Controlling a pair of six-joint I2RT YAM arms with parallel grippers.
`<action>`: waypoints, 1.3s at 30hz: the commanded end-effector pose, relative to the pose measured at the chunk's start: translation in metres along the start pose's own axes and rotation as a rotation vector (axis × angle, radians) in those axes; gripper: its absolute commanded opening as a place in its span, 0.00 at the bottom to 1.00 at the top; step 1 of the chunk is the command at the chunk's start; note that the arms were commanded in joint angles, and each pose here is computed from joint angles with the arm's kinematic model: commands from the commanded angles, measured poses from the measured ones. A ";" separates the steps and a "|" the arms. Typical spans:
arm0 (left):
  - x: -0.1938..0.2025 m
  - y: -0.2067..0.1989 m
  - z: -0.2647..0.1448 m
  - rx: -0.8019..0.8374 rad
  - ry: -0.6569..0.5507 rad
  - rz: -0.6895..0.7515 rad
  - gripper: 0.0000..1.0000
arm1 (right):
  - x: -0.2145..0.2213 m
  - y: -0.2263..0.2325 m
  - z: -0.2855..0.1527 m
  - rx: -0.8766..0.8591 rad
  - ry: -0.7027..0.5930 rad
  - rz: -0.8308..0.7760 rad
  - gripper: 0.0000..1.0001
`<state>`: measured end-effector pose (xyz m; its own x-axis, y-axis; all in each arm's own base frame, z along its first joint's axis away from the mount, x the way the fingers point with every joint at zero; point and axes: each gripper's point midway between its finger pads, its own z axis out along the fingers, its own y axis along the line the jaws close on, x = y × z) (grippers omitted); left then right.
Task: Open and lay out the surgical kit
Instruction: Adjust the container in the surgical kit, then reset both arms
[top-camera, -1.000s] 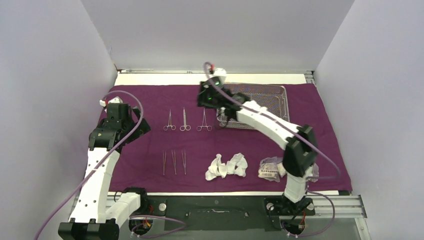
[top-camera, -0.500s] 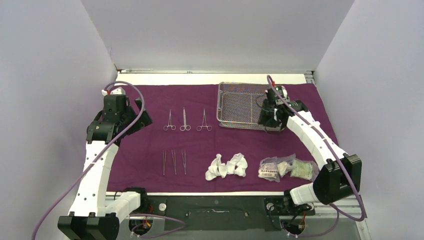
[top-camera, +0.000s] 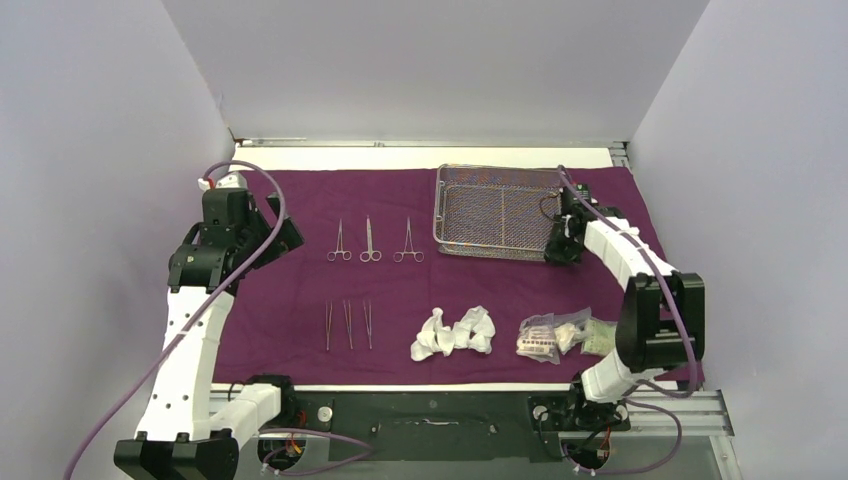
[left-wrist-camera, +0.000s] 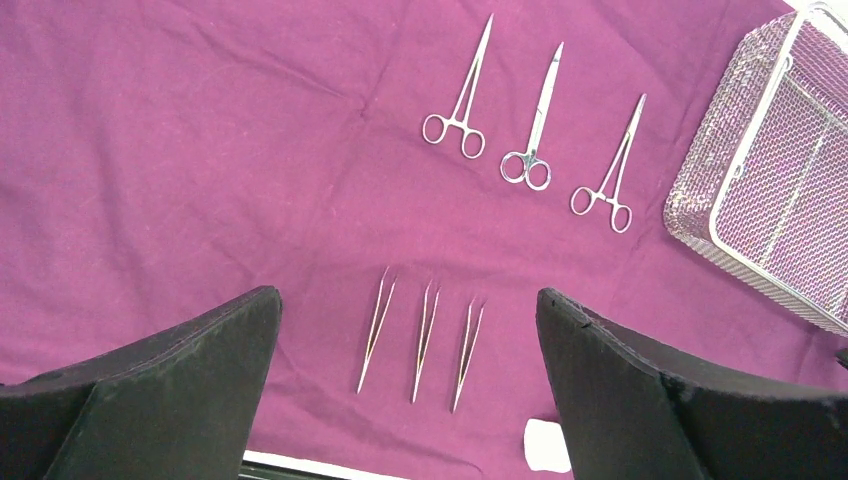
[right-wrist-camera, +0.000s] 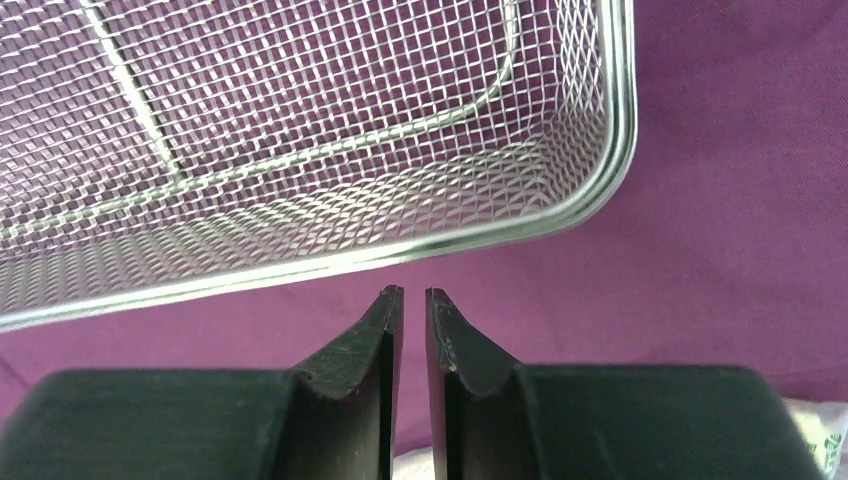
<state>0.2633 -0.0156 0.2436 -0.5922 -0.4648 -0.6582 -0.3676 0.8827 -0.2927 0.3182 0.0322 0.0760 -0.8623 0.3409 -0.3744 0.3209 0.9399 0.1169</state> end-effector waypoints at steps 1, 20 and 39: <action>-0.006 -0.003 -0.013 0.025 -0.032 -0.023 0.97 | -0.026 -0.002 0.019 0.014 -0.069 -0.017 0.12; 0.011 -0.001 -0.020 0.012 0.058 -0.058 0.96 | -0.049 0.008 -0.002 -0.042 -0.150 0.044 0.20; 0.025 0.026 -0.097 0.089 -0.153 -0.016 0.96 | -0.006 -0.083 -0.230 0.085 -0.695 0.166 0.66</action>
<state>0.1867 -0.0187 0.2815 -0.5066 -0.4878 -0.7109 -0.3105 0.8724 -0.3774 0.2464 -0.0266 0.2757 -0.3738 0.3797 -0.8462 0.4159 0.8841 0.2130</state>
